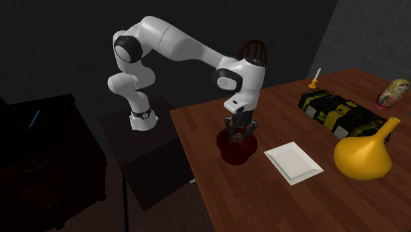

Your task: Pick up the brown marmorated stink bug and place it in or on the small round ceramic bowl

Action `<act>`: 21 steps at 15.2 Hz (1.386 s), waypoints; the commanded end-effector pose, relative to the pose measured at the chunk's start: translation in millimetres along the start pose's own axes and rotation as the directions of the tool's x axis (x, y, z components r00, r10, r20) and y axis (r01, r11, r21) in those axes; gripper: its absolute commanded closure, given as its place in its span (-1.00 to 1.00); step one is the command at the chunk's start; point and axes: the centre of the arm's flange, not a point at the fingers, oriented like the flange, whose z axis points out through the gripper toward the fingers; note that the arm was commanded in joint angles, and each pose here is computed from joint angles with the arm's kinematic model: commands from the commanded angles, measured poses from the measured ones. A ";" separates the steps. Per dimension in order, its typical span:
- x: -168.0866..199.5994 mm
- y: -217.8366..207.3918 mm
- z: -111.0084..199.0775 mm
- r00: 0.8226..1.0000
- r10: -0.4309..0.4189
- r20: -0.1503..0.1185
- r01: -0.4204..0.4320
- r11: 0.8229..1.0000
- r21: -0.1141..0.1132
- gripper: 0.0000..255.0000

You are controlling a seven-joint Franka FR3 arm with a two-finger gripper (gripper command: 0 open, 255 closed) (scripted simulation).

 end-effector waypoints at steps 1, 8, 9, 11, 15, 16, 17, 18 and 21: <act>0.0 0.1 0.3 1.000 0.000 0.000 0.000 1.000 0.000 1.00; 0.0 0.0 0.3 1.000 0.000 0.000 0.000 1.000 0.000 -1.00; 0.0 0.0 0.3 1.000 0.000 0.000 0.000 1.000 0.000 -1.00; 0.0 0.1 -12.9 1.000 0.000 0.000 0.000 1.000 0.000 -1.00; 0.0 0.1 -49.7 1.000 0.000 0.000 0.000 1.000 0.000 -1.00; -0.1 0.1 -49.7 1.000 0.000 0.000 0.000 1.000 0.000 -1.00; 0.0 0.1 -49.7 1.000 0.000 0.000 0.000 1.000 0.000 -1.00; 0.0 0.1 -49.7 1.000 0.000 0.000 0.000 1.000 0.000 -1.00; 0.0 0.1 -49.7 1.000 0.000 0.000 0.000 1.000 0.000 -1.00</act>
